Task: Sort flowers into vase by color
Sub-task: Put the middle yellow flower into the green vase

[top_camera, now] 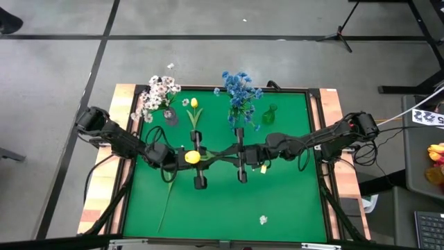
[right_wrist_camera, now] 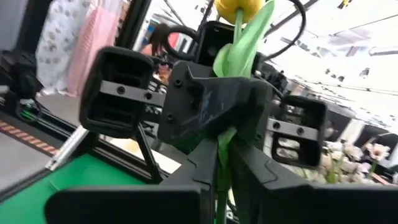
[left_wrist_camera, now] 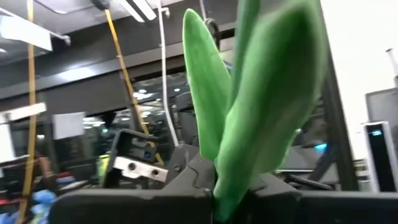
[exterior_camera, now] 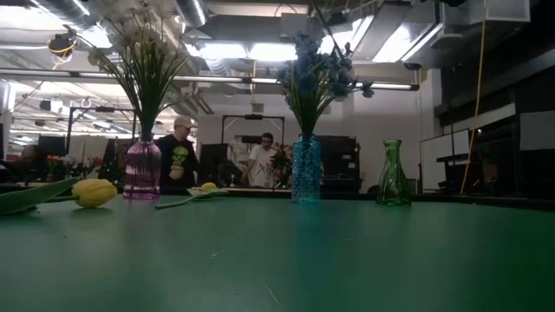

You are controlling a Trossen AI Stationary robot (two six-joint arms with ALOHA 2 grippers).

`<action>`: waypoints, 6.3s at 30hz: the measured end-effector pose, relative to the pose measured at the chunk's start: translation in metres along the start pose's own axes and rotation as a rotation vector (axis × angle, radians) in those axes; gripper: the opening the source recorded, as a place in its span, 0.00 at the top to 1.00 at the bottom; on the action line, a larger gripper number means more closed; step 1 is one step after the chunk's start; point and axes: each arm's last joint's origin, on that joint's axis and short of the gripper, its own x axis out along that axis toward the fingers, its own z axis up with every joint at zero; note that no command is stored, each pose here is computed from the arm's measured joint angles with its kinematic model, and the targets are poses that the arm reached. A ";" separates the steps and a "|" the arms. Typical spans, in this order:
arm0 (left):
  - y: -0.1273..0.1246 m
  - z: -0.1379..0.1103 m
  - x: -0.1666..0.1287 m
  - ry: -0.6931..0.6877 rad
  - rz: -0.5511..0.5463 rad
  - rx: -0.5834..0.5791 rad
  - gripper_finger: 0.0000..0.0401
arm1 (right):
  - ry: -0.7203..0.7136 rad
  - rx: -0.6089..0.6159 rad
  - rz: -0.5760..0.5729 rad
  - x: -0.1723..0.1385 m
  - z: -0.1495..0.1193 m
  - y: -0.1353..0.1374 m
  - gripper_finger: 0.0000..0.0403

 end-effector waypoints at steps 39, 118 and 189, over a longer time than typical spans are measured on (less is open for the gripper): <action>0.071 -0.017 0.104 0.117 0.017 -0.021 1.00 | 0.800 -0.078 -0.418 -0.169 0.066 -0.058 0.68; 0.121 -0.138 0.201 0.273 0.314 0.095 0.47 | 0.870 0.034 -0.583 -0.242 0.077 -0.068 0.68; 0.115 -0.088 0.196 0.585 0.222 0.299 0.41 | 0.679 0.109 -0.526 -0.218 -0.060 -0.123 0.98</action>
